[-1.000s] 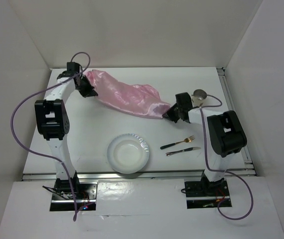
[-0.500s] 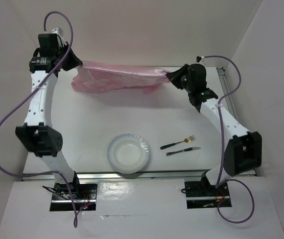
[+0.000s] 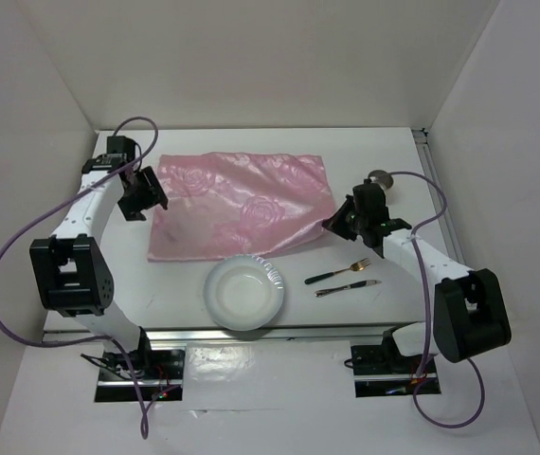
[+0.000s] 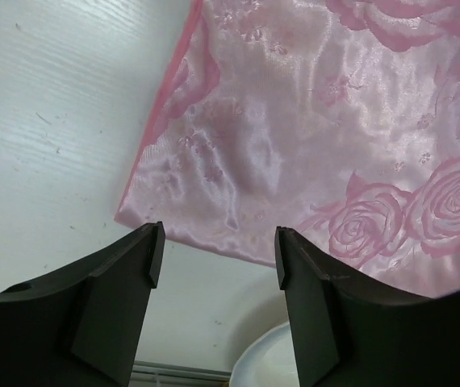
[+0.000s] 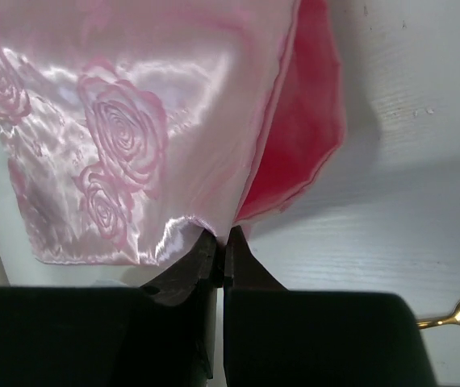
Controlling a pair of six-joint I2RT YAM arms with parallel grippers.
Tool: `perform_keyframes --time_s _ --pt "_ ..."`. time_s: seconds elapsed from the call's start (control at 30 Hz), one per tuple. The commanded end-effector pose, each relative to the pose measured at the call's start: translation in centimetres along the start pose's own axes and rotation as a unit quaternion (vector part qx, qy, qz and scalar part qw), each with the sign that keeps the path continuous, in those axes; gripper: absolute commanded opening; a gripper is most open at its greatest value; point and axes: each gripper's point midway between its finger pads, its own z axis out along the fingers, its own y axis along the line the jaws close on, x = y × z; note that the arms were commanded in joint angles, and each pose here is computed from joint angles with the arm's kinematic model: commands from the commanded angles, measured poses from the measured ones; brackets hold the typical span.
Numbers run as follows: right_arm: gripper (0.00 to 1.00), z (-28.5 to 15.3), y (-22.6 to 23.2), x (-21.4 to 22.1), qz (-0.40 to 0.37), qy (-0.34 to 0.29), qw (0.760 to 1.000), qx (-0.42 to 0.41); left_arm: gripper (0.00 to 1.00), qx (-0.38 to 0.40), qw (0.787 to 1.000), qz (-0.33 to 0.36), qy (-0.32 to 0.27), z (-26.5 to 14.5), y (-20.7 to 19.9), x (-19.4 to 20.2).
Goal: Set the dinner table for one person
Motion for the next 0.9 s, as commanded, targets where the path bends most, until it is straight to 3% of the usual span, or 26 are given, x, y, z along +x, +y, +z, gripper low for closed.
perform_keyframes --time_s 0.0,0.1,0.3,0.5,0.87 --pt "0.00 -0.8 1.9 -1.8 -0.018 -0.028 0.999 -0.030 0.73 -0.007 0.999 -0.035 -0.022 -0.8 0.5 0.2" --pt "0.00 -0.7 2.1 -1.7 -0.022 -0.023 0.999 -0.033 0.65 -0.057 0.994 -0.092 0.006 0.7 2.9 3.0" --pt "0.00 -0.3 2.2 -1.2 -0.022 -0.009 0.999 -0.039 0.67 -0.050 0.978 -0.194 0.052 1.6 5.2 7.5" --pt "0.00 -0.2 2.9 -1.4 -0.024 -0.009 0.998 -0.052 0.67 -0.043 0.968 -0.237 0.071 4.5 6.6 8.4" --pt "0.00 0.1 2.8 -1.2 -0.019 -0.006 0.999 -0.049 0.70 -0.042 0.966 -0.242 0.077 7.2 6.4 7.7"
